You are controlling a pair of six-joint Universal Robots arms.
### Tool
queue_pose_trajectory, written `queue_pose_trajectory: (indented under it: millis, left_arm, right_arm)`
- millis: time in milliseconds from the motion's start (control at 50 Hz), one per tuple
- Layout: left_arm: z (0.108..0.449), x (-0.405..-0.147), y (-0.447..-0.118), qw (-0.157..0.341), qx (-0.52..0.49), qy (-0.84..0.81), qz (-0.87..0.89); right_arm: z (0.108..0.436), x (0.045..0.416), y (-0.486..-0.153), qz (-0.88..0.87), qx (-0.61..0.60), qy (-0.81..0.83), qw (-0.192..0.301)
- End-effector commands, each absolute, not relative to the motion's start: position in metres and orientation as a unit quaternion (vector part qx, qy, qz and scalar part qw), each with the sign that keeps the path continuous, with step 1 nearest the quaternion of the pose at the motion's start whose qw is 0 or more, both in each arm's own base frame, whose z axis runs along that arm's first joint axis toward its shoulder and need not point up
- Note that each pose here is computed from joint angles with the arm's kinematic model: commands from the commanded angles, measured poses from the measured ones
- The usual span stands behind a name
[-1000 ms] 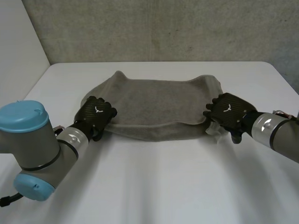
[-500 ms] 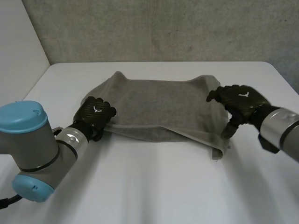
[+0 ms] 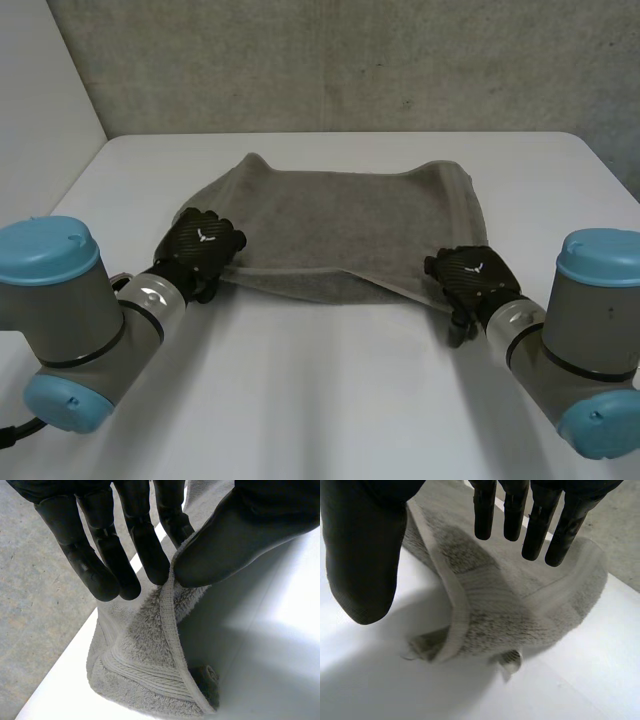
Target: Fold the towel.
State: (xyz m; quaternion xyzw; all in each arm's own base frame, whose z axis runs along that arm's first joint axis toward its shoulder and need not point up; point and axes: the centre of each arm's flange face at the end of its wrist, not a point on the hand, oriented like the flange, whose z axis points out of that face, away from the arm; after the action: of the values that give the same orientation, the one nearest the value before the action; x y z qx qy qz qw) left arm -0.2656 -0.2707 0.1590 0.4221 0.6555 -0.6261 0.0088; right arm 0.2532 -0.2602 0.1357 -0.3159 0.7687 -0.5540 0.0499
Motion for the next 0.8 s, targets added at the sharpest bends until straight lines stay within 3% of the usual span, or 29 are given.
queue_pose_trajectory:
  millis: [20, 340, 520, 800]
  left_arm:
    - [0.158, -0.265, -0.271, 0.009, 0.42, 0.657, -0.626]
    - [0.158, -0.264, -0.273, 0.009, 0.418, 0.658, -0.626]
    - [0.153, -0.262, -0.279, 0.014, 0.412, 0.656, -0.632]
    - [0.123, -0.259, -0.288, 0.018, 0.416, 0.675, -0.609]
  right_arm:
    - [0.129, 0.249, -0.274, -0.571, -0.316, 0.758, 0.001]
    - [0.135, 0.229, -0.29, -0.591, -0.312, 0.739, -0.077]
    - [0.135, 0.228, -0.289, -0.589, -0.333, 0.733, -0.075]
    - [0.166, 0.216, -0.293, -0.621, -0.312, 0.714, -0.086]
